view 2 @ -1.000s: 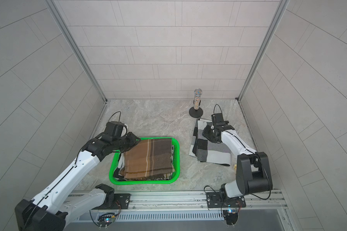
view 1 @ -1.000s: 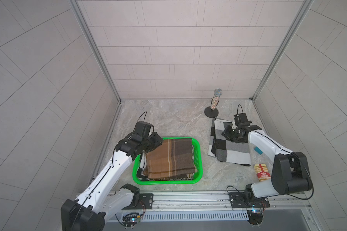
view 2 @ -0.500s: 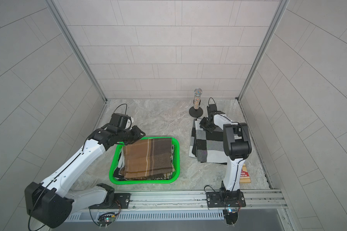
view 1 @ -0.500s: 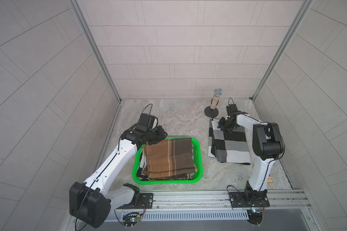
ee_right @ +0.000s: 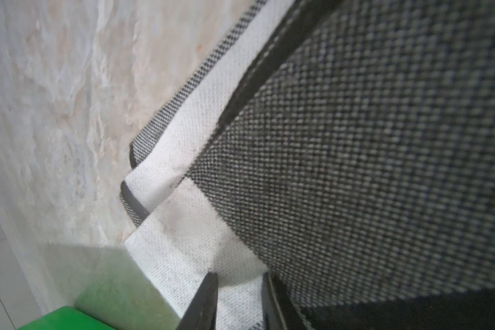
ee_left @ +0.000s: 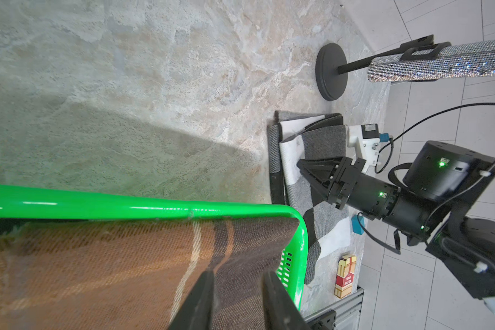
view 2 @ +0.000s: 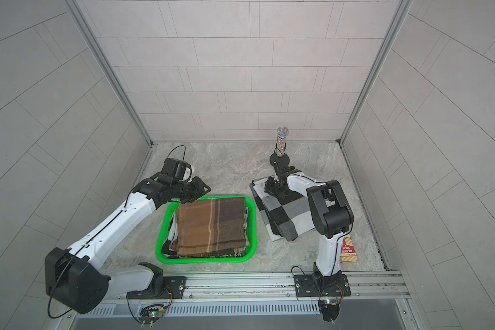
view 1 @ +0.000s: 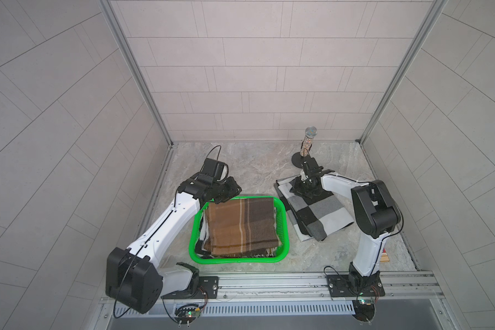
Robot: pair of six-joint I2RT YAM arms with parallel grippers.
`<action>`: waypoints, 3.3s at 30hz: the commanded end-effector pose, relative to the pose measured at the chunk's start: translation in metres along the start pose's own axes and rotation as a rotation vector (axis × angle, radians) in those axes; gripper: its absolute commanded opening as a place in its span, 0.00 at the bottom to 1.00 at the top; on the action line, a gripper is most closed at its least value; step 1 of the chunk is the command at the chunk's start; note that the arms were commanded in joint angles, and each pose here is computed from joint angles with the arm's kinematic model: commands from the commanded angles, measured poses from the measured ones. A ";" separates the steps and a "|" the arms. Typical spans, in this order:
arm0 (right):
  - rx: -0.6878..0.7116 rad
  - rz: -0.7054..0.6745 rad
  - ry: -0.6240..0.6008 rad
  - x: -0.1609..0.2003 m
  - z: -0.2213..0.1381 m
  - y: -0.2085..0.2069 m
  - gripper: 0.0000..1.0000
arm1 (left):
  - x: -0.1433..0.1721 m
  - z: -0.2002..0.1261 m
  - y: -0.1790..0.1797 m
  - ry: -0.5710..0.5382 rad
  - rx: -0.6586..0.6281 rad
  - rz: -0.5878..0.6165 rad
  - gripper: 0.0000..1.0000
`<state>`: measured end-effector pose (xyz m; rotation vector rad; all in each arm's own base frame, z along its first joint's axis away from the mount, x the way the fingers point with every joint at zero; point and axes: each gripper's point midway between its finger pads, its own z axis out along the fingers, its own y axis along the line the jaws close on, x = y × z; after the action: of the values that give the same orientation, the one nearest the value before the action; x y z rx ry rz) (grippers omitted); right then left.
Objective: Put the folded scarf in the basket
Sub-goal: Move the scarf to the center of the board, then pick up the scarf at the center of the board.
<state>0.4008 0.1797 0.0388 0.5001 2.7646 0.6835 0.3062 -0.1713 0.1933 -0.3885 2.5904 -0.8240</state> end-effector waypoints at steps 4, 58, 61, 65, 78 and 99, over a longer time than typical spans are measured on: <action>-0.064 -0.107 0.066 0.044 0.009 0.042 0.32 | -0.024 0.017 -0.017 -0.010 0.004 0.091 0.41; 0.107 0.170 -0.238 0.100 -0.167 -0.113 0.57 | 0.037 0.265 -0.036 0.627 -0.077 0.796 0.67; 0.120 0.193 -0.239 0.105 -0.164 -0.122 0.58 | 0.045 0.265 -0.043 0.633 -0.069 0.803 0.62; 0.155 0.246 -0.212 0.114 -0.154 -0.143 0.60 | 0.046 0.266 -0.049 0.613 -0.068 0.786 0.46; 0.043 0.344 -0.181 0.113 -0.122 -0.155 0.74 | 0.011 0.258 -0.069 0.505 -0.035 0.657 0.00; -0.086 0.449 -0.061 0.108 -0.065 -0.137 0.56 | 0.010 0.246 -0.095 0.493 0.042 0.573 0.00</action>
<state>0.2593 0.0819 0.0318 1.0300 2.5029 0.9208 0.4135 -0.3625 0.0370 0.6530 2.9271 -0.7631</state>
